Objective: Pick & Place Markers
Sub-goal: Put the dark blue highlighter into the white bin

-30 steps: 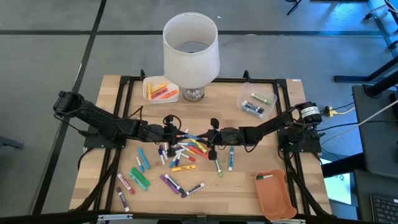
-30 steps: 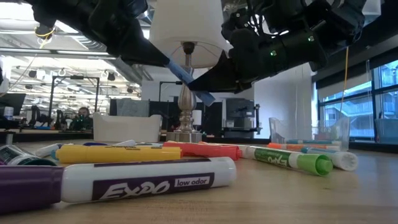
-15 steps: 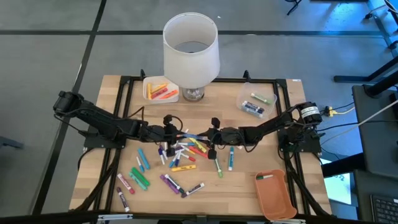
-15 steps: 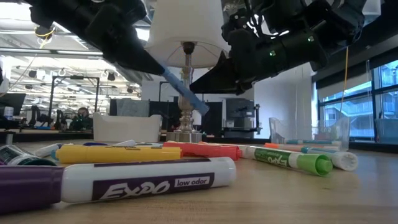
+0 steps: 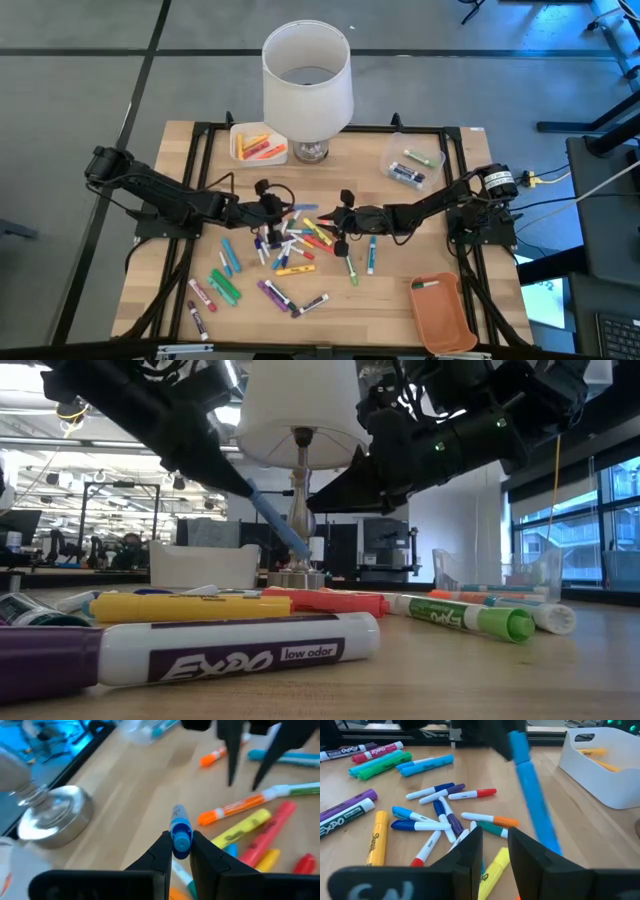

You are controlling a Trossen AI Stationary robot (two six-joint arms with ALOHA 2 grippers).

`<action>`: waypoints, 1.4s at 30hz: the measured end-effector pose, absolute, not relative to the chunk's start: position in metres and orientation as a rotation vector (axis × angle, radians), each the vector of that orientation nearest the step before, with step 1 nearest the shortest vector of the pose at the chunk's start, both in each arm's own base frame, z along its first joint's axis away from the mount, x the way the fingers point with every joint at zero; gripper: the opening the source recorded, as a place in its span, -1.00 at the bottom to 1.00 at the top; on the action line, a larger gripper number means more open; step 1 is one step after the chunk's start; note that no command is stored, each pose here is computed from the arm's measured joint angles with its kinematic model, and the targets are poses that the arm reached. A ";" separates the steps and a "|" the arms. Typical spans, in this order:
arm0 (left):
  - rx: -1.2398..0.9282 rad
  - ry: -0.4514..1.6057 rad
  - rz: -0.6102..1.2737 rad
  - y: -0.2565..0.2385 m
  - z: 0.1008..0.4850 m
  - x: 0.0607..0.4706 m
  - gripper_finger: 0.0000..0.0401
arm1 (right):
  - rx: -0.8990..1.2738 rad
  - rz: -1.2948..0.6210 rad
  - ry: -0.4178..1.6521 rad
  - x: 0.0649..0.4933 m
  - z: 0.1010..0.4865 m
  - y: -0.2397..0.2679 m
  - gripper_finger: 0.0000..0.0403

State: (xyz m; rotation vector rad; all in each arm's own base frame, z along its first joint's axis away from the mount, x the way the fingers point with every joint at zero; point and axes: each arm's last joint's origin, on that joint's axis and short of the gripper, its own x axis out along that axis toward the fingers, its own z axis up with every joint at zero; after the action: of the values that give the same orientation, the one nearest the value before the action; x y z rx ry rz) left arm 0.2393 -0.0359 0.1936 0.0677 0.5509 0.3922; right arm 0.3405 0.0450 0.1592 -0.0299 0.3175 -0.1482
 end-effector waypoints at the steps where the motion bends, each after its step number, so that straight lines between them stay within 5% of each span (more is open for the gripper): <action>1: 0.064 0.554 0.397 -0.036 0.193 0.239 -0.78 | -0.031 -0.150 0.320 0.340 0.159 0.045 -0.55; 31: 0.076 0.569 0.445 -0.034 0.192 0.237 -0.80 | -0.037 -0.172 0.330 0.340 0.158 0.044 -0.54; 42: 0.041 0.532 0.611 -0.025 0.196 0.234 -0.80 | -0.037 -0.173 0.330 0.340 0.158 0.044 -0.54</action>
State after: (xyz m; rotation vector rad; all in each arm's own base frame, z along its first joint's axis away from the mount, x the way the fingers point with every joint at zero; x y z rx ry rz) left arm 0.2344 -0.0250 0.1963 0.0405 0.5317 0.6109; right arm 0.3401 0.0439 0.1580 -0.0371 0.3297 -0.1725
